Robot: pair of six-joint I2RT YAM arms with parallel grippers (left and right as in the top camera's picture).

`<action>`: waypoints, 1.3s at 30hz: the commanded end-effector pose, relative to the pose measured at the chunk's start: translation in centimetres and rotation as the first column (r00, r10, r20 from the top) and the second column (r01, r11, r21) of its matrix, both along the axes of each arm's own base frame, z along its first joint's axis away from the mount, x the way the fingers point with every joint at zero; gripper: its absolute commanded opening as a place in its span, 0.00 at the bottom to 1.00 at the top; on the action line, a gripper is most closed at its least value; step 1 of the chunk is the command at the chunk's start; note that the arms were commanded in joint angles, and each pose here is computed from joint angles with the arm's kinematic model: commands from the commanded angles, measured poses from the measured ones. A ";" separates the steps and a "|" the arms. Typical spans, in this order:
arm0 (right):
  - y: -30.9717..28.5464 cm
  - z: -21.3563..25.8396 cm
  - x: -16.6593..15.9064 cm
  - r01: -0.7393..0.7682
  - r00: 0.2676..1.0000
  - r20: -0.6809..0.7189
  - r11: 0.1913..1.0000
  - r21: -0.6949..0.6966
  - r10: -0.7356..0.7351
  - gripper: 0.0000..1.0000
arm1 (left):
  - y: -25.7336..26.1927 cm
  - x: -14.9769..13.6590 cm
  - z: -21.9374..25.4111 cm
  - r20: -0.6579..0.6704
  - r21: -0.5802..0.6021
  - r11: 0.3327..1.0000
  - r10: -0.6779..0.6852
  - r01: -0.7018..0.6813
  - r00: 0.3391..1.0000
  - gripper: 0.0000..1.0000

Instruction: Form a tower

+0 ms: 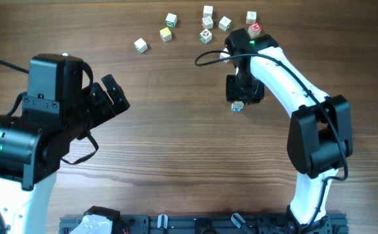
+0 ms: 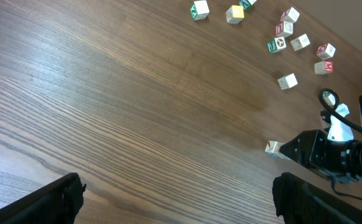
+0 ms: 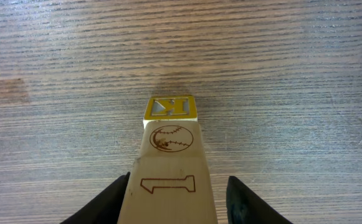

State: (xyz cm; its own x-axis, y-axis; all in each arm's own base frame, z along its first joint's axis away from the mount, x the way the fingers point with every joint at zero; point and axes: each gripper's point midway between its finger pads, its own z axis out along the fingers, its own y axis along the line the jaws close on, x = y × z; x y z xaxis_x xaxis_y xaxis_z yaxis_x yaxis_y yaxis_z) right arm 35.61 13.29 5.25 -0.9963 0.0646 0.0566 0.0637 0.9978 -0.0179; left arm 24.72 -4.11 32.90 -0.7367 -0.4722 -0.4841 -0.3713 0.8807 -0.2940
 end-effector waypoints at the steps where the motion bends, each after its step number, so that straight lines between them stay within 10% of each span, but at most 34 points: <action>1: 0.0 0.0 0.3 0.001 1.000 0.002 1.000 -0.004 -0.001 0.45 | 0.1 0.1 0.1 0.006 0.009 1.000 0.005 -0.005 1.000 1.00; 30: 0.8 0.1 1.3 -0.022 0.999 0.037 0.999 0.038 0.020 0.47 | 0.1 0.1 0.1 0.006 0.009 1.000 0.005 -0.005 1.000 1.00; 39: 1.9 5.6 3.8 -0.065 0.979 0.201 0.993 0.094 0.046 0.89 | 0.1 0.1 0.1 0.006 0.009 1.000 0.005 -0.005 1.000 1.00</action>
State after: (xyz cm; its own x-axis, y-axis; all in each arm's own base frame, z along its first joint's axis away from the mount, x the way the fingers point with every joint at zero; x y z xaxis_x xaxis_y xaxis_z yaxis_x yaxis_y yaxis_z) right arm 38.35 14.66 7.16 -0.9987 0.0250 -0.0435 0.0230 0.9987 0.0454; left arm 24.72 -4.11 32.90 -0.7368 -0.4719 -0.4842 -0.3710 0.8809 -0.2938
